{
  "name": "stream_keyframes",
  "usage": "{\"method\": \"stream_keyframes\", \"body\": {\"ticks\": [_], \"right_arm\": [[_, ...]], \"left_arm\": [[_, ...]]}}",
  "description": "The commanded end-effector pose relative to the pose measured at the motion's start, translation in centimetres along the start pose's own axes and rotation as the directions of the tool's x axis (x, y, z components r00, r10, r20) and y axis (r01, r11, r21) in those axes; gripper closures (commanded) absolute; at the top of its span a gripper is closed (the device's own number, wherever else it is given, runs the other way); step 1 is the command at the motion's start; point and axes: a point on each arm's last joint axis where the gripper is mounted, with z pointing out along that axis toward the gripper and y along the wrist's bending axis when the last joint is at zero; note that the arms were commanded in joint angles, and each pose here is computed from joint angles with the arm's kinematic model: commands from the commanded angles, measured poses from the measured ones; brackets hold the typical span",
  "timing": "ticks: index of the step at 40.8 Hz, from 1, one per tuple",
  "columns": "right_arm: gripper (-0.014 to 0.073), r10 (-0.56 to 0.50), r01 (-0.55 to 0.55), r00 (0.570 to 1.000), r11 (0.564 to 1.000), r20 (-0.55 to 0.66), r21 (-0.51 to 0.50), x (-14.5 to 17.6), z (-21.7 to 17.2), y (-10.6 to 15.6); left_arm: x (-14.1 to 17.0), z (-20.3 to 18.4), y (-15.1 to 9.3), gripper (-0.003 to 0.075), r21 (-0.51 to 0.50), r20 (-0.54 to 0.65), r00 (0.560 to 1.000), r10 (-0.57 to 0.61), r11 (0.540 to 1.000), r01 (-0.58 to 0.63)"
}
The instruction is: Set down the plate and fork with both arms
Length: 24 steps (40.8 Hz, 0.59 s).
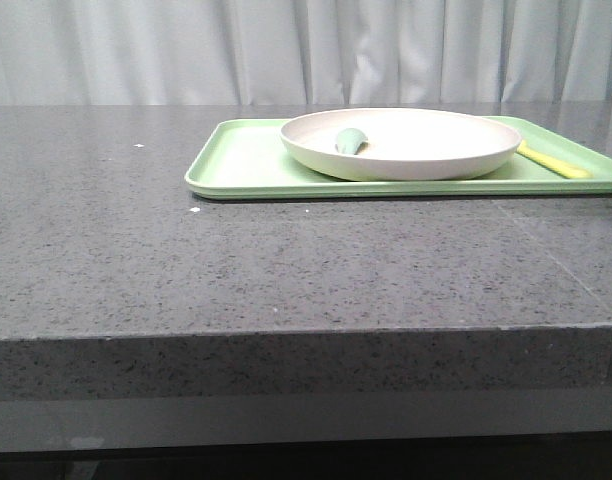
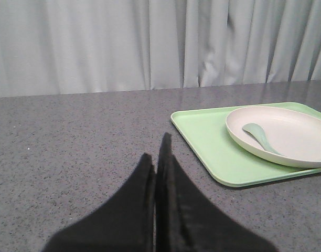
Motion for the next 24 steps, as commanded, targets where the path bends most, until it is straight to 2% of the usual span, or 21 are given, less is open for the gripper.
{"method": "stream_keyframes", "body": {"ticks": [1,13,24], "right_arm": [[0.071,-0.016,0.016,0.976,1.0,0.217,0.0,0.6,-3.1,0.1],[0.071,-0.015,0.014,0.923,1.0,0.385,0.005,8.0,-5.6,-0.4],[0.071,-0.017,0.018,0.829,1.0,0.559,0.004,14.5,-7.8,-0.8]], "left_arm": [[-1.4,-0.1,0.2,0.0738,-0.022,0.087,0.996,-0.006,1.0,0.008],[-1.4,-0.1,0.2,0.0738,-0.022,0.087,0.996,-0.006,1.0,0.008],[-1.4,-0.1,0.2,0.0738,-0.022,0.087,0.996,-0.006,1.0,0.008]]}}
